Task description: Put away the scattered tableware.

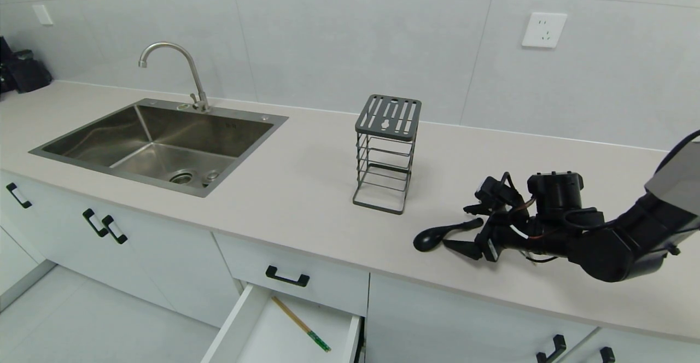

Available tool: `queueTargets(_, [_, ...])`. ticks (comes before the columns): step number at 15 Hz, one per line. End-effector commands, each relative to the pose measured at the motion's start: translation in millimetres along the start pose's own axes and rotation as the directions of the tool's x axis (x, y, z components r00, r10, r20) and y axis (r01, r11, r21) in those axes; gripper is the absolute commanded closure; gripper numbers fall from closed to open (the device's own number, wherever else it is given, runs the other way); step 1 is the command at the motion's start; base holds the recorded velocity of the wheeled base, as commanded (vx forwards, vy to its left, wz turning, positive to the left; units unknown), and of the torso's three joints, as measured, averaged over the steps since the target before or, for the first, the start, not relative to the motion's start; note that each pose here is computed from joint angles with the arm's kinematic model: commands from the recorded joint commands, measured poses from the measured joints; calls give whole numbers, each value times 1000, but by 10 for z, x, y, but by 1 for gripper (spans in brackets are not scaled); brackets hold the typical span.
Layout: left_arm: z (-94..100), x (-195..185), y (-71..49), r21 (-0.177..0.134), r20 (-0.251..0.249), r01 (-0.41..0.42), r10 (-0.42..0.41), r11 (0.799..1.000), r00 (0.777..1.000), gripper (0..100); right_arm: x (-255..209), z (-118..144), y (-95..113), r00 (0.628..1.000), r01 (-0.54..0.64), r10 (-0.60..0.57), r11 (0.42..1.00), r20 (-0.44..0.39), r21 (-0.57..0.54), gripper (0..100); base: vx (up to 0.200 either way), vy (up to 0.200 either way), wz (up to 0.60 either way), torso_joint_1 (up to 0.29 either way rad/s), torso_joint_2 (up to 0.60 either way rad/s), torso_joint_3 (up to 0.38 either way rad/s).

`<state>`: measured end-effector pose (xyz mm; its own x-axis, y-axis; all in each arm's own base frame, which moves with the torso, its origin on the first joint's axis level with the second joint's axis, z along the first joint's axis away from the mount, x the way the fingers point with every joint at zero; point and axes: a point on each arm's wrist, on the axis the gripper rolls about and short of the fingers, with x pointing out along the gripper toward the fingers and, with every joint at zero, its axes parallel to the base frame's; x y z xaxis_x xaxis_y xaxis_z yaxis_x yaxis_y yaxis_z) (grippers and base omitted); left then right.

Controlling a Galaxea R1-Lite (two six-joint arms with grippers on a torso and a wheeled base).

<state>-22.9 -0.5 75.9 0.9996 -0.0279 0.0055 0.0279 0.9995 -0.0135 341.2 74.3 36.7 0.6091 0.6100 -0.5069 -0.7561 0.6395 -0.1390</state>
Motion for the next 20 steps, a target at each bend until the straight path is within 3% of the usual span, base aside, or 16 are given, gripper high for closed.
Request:
queueTargets(1, [1,1,0,0,-1,-2,2,1000,1000,0,195,-34,9,1000,-25,25,1000,-6,5,0,0,0,0,0,0,0])
queueTargets(6, [1,1,0,0,-1,0,0,1000,1000,0,411,94,76,999,-51,50,997,22,53,0,0,0,0,0,0,0])
queueTargets(11, [1,1,0,0,-1,0,0,1000,1000,0,391,84,88,1000,9,-8,997,-11,81,0,0,0,0,0,0,0])
queueTargets(12, [1,1,0,0,-1,0,0,1000,1000,0,367,63,90,1000,11,-9,996,-18,87,100,0,0,0,0,0,0])
queueTargets(16, [1,1,0,0,-1,0,0,1000,1000,0,286,65,111,1000,14,-12,996,-21,92,100,0,0,0,0,0,0])
queueTargets(20, [1,1,0,0,-1,0,0,1000,1000,0,172,220,140,995,42,-46,998,83,46,100,0,0,0,0,0,0])
